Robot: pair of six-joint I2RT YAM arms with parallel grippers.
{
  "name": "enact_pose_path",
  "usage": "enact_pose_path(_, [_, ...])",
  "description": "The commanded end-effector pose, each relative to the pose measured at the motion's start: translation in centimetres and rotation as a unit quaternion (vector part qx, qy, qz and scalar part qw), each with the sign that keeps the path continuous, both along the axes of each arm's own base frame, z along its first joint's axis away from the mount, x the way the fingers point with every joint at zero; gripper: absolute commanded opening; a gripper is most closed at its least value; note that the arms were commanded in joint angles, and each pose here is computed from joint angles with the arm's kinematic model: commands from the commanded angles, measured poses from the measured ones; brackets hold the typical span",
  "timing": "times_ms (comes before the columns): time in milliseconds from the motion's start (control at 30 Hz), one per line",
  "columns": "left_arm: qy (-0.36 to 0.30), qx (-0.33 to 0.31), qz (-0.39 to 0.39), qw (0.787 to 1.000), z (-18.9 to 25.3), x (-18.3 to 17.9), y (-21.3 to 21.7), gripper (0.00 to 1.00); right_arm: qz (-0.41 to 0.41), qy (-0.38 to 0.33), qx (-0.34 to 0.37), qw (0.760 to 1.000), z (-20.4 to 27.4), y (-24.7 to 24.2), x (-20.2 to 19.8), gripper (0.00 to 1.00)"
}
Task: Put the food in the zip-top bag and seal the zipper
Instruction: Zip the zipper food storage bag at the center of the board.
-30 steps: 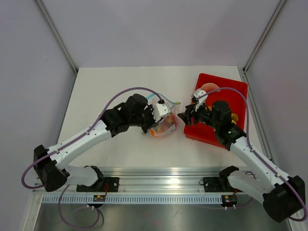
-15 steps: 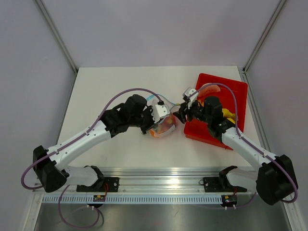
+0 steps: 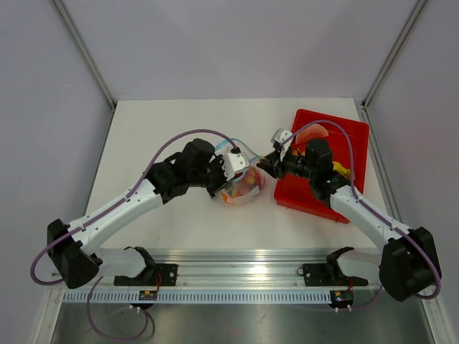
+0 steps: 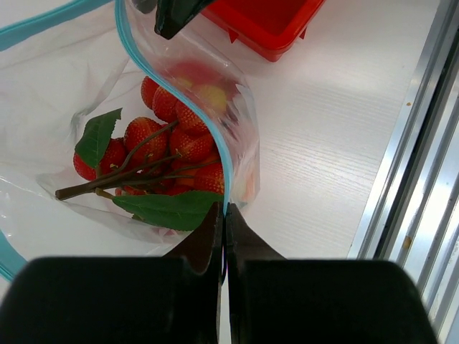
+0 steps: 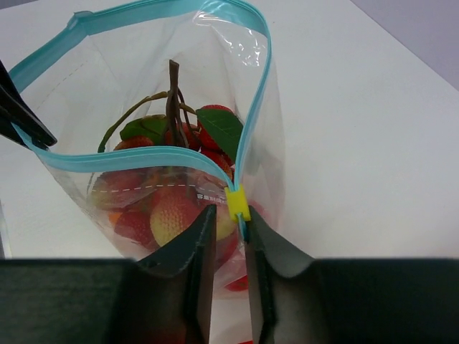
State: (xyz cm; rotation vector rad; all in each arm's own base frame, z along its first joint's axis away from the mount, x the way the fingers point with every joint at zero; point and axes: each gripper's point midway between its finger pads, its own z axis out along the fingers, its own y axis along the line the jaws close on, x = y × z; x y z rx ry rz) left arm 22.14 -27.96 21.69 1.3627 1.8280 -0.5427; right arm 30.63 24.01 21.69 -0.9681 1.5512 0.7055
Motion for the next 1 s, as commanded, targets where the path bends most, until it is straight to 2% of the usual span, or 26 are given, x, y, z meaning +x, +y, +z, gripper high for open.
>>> enact_pose_path(0, [-0.02,-0.018,0.0,1.0,1.0,0.7,-0.2,0.0,0.011,-0.031,0.016,0.999,2.6,0.2,0.0,0.26])
enact_pose_path(33, [-0.018,-0.018,-0.001,1.0,1.0,0.7,-0.2,0.0,0.01,-0.031,0.015,0.999,2.5,0.2,0.0,0.21])
enact_pose_path(67, [-0.018,-0.023,-0.001,1.0,1.3,0.8,-0.3,0.0,0.01,-0.031,0.014,0.999,2.5,0.2,0.1,0.05])
enact_pose_path(100, [-0.017,-0.025,-0.002,1.0,1.3,0.7,-0.4,0.0,0.009,-0.028,0.013,0.999,2.3,0.2,0.1,0.0])
enact_pose_path(233, [-0.015,-0.019,-0.008,1.0,1.6,0.9,-0.6,0.01,-0.001,-0.029,0.011,1.0,2.2,-0.1,0.4,0.0])
enact_pose_path(267, [-0.004,0.001,-0.011,1.0,1.0,0.6,-0.1,0.07,0.0,-0.031,0.012,0.999,2.3,0.0,0.3,0.0])
enact_pose_path(333, [-0.027,0.018,-0.004,0.999,2.1,1.6,0.4,0.14,0.001,-0.035,0.012,0.999,2.5,-0.1,0.1,0.0])
enact_pose_path(433, [-0.077,0.015,0.021,0.997,4.8,3.2,1.4,0.19,0.012,-0.037,0.005,0.999,2.6,-0.1,-0.4,0.0])
enact_pose_path(533, [-0.138,-0.017,0.046,0.989,8.9,4.6,1.9,0.37,0.016,-0.033,-0.001,0.999,2.7,-0.3,-0.8,0.0])
enact_pose_path(567, [-0.162,-0.035,0.045,0.985,10.6,4.7,1.7,0.41,0.019,-0.037,-0.004,0.999,2.9,-0.4,-0.9,0.0])
enact_pose_path(600, [-0.18,-0.048,0.03,0.982,11.7,4.7,1.3,0.53,0.025,-0.033,-0.006,0.999,2.9,-0.4,-1.3,0.0])
enact_pose_path(667, [-0.207,-0.078,-0.003,0.975,13.7,4.3,0.2,0.61,0.032,-0.037,-0.011,0.999,3.1,-0.5,-1.5,0.0])
enact_pose_path(767, [-0.229,-0.115,-0.093,0.962,15.0,2.9,-2.3,0.62,0.036,-0.037,-0.013,0.999,3.4,-0.7,-1.8,0.0])
enact_pose_path(833, [-0.24,-0.124,-0.153,0.951,14.4,2.3,-3.9,0.61,0.041,-0.035,-0.012,0.998,3.6,-0.7,-2.1,0.0])
enact_pose_path(967, [-0.241,-0.14,-0.219,0.935,12.6,1.8,-6.1,0.59,0.041,-0.041,-0.003,0.998,4.2,-0.9,-2.6,0.0])
